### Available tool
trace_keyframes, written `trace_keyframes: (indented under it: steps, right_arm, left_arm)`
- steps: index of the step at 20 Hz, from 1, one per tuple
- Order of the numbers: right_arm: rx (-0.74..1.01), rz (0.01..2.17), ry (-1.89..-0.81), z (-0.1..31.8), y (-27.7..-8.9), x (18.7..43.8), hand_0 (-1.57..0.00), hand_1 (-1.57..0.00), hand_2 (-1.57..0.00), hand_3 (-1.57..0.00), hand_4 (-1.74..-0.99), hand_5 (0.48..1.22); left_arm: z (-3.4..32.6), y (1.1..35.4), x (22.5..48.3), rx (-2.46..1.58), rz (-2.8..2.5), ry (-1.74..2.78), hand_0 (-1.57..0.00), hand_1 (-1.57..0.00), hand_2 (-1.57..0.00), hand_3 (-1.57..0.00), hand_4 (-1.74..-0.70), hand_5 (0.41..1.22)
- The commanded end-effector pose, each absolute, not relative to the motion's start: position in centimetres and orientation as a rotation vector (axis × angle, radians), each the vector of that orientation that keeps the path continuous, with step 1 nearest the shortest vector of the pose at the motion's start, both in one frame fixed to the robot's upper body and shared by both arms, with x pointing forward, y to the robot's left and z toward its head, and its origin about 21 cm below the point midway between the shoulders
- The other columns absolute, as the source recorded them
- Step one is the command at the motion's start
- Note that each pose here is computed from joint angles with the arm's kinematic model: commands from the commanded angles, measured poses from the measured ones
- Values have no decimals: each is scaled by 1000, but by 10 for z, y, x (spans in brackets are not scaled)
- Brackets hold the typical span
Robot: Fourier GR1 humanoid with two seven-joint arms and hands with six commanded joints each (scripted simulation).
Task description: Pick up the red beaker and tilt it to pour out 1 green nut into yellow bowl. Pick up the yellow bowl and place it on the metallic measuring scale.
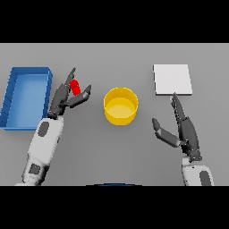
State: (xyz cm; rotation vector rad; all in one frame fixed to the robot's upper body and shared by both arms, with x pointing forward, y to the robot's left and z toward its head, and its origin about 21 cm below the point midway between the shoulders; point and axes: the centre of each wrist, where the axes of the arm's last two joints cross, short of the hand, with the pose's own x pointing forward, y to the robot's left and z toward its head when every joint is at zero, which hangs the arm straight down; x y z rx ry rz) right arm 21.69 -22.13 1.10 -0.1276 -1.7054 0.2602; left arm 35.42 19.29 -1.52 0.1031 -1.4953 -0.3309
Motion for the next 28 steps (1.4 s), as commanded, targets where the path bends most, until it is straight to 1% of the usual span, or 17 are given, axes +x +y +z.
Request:
trace_keyframes:
  steps: [1,4,5,6,7,8,9,10,11,13,15,16,17,18,22,24,28]
  right_arm:
    - [-138,257,-1699,14,-222,219,1,1,1,1,-1242,642]
    - [-132,248,-1689,12,-219,221,1,1,1,1,-1246,645]
    - [-130,248,-1707,15,-220,220,1,1,1,1,-1246,646]
    - [-128,248,-1711,16,-220,218,1,1,1,1,-1244,644]
    - [-137,245,-1702,13,-223,217,1,1,1,1,-1242,645]
    - [-139,244,-1700,14,-220,220,1,1,1,1,-1240,645]
    - [-152,246,-1698,14,-224,220,1,1,1,1,-1236,647]
    - [-136,251,-1709,12,-222,216,1,1,1,1,-1237,648]
    - [-133,242,-1705,13,-223,217,1,1,1,1,-1239,648]
    - [-134,244,-1712,15,-223,217,1,1,1,1,-1239,648]
    - [-139,249,-1719,18,-224,219,1,1,1,1,-1242,650]
    - [-126,233,-1714,18,-226,218,1,1,1,1,-1250,647]
    - [-124,234,-1710,18,-227,219,1,1,1,1,-1251,646]
    - [-106,232,-1702,14,-221,218,1,1,1,1,-1255,644]
    - [-131,238,-1708,15,-224,218,1,1,1,1,-1246,644]
    - [-124,247,-1696,11,-219,219,1,1,1,1,-1236,644]
    - [-134,259,-1721,10,-221,219,1,1,1,1,-1226,650]
  left_arm:
    - [-14,194,358,102,-319,-1504,1,1,1,1,-1228,687]
    - [-21,191,364,52,-256,-1551,1,1,1,1,-1285,708]
    - [-26,189,364,44,-234,-1547,1,1,-6,1,-1303,719]
    - [-29,187,364,36,-220,-1540,-4,-7,-54,-37,-1328,738]
    - [-32,185,365,29,-203,-1538,-81,-94,-157,-133,-1364,761]
    - [-33,181,367,32,-191,-1548,-207,-230,-287,-254,-1401,787]
    - [-33,182,369,53,-180,-1564,-379,-406,-457,-518,-1410,874]
    - [-34,178,369,82,-174,-1561,-551,-588,-662,-728,-1471,943]
    - [-34,175,370,120,-192,-1555,-755,-783,-844,-884,-1519,999]
    - [-31,170,373,151,-250,-1555,-1049,-1067,-1106,-1058,-1589,1079]
    - [-32,167,373,134,-253,-1570,-1237,-1248,-1273,-1154,-1636,1130]
    - [-33,167,373,131,-253,-1571,-1304,-1313,-1333,-1237,-1597,1148]
    - [-32,168,372,133,-256,-1575,-1357,-1364,-1380,-1304,-1565,1163]
    - [-34,169,370,139,-260,-1580,-1400,-1406,-1419,-1357,-1542,1174]
    - [-21,178,374,15,-166,-1633,-1501,-1503,-1509,-1484,-1660,1150]
    - [-9,179,376,-14,-155,-1657,-1526,-1528,-1531,-1515,-1689,1140]
    - [16,179,381,-18,-218,-1689,-1553,-1553,-1555,-1548,-1720,1131]
